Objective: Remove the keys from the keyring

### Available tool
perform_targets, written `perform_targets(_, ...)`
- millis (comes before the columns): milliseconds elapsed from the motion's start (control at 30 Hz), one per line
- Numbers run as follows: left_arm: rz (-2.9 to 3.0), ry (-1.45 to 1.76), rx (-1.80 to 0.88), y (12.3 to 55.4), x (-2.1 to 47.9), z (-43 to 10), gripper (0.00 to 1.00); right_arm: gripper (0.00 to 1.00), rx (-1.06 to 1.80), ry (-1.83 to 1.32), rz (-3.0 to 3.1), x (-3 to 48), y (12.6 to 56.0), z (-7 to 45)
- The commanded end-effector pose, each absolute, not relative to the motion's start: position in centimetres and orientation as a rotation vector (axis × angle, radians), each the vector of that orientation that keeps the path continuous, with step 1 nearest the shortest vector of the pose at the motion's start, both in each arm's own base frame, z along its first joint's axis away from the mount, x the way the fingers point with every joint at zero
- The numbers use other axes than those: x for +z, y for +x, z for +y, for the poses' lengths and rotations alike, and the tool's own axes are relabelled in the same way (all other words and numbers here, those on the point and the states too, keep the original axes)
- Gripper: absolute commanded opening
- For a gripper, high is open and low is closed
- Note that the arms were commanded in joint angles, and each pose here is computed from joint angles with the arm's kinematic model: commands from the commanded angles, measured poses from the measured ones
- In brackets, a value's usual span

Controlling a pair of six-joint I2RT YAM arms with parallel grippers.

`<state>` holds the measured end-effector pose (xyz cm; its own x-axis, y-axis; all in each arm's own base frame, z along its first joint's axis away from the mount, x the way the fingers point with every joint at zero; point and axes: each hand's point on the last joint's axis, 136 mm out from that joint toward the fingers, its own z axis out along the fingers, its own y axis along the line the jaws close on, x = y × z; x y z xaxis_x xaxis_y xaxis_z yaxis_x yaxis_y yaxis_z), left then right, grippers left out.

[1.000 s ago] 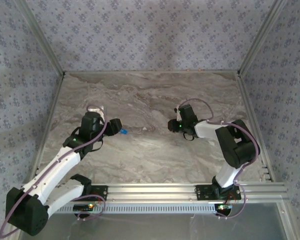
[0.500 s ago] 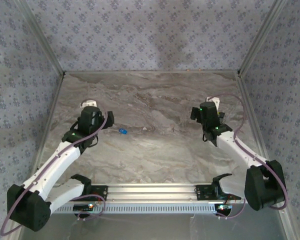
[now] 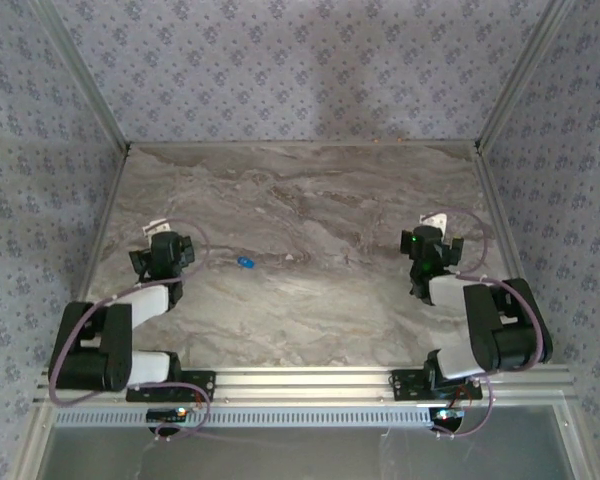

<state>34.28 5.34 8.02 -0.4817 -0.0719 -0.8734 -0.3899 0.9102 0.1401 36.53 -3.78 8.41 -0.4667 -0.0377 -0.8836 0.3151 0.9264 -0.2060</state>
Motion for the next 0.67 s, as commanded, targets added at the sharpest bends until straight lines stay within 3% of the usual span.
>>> perform_targets(0,1.836,-0.248,0.286,37.4,11.9,3.8,0.99,1.0,-0.223,0.102,1.926,9.7,38.0,-2.5)
perform_targets(133,1.84,-0.085,0.215,38.4,9.8,1.3,0.99,1.0,-0.126,-0.009,1.949,8.6,38.5,-1.1)
perform_targets(633,1.903,-0.186,0.237,38.9,9.4,3.1,0.99,1.0,-0.089,0.039,1.973,8.4,39.0,-2.0)
